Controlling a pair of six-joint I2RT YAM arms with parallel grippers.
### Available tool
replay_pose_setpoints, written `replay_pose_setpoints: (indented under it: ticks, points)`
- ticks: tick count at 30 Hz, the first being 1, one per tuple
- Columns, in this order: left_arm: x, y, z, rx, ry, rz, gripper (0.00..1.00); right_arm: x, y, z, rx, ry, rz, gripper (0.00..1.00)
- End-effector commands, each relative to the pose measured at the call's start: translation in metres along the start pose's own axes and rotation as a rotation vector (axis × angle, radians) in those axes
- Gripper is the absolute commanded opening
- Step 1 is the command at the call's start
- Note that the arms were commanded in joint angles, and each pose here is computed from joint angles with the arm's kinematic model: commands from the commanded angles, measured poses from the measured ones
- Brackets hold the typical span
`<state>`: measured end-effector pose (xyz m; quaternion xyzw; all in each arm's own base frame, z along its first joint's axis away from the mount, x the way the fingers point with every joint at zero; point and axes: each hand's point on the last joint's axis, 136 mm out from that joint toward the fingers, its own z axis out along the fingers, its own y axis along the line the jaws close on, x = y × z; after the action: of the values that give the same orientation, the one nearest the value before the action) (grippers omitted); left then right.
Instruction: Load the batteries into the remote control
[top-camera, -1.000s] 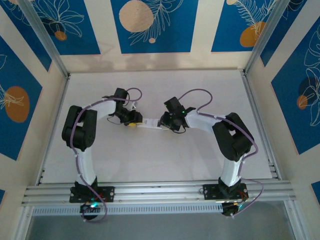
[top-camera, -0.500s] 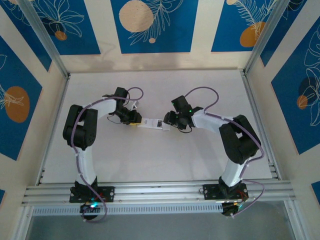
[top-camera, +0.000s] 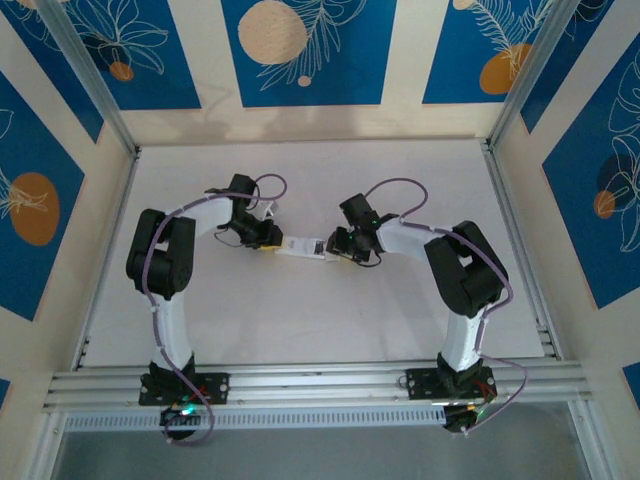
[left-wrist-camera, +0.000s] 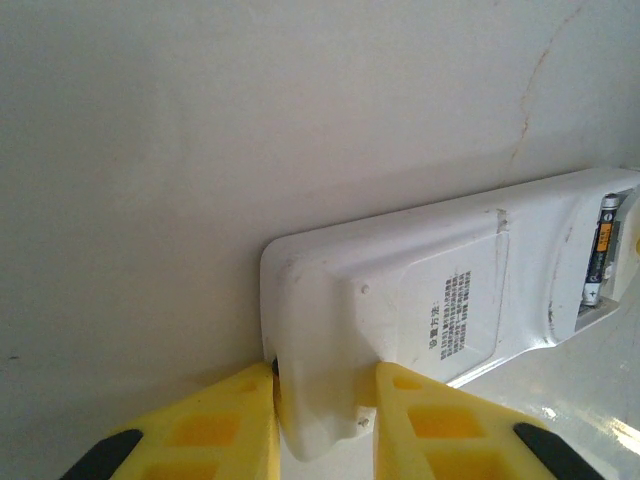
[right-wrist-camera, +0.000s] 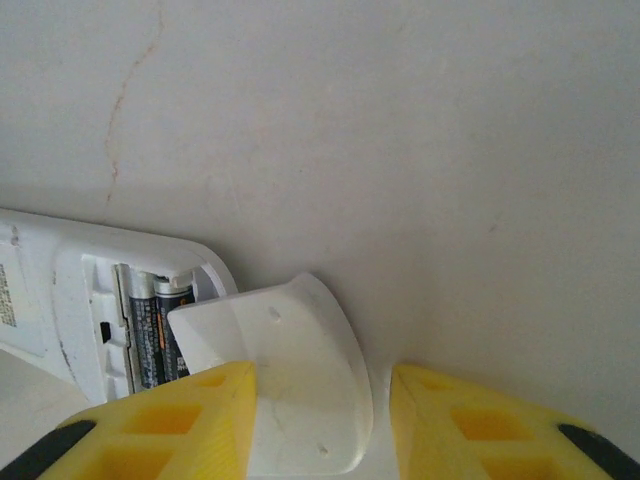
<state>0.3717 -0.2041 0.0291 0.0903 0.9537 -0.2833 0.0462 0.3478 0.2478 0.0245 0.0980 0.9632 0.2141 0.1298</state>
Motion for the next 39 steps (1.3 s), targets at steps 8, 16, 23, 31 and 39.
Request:
replay_pose_setpoints:
  ticks: [8,16,23,31,39]
  points:
    - [0.017,0.008,0.019,-0.020,0.082,0.002,0.23,0.004,0.017,0.017,-0.075,0.078,0.042,0.37]
    - [0.016,0.006,0.018,-0.015,0.078,0.005,0.23,-0.008,0.019,0.017,-0.101,0.078,0.147,0.32]
    - [0.015,0.005,0.016,-0.016,0.074,0.008,0.22,-0.015,0.018,0.014,-0.107,0.086,0.191,0.31]
    - [0.014,0.003,0.014,-0.013,0.068,0.012,0.23,-0.017,0.014,0.016,-0.064,0.105,0.259,0.28]
    - [0.014,0.002,0.014,-0.008,0.067,0.012,0.22,-0.019,0.012,0.003,-0.031,0.051,0.249,0.30]
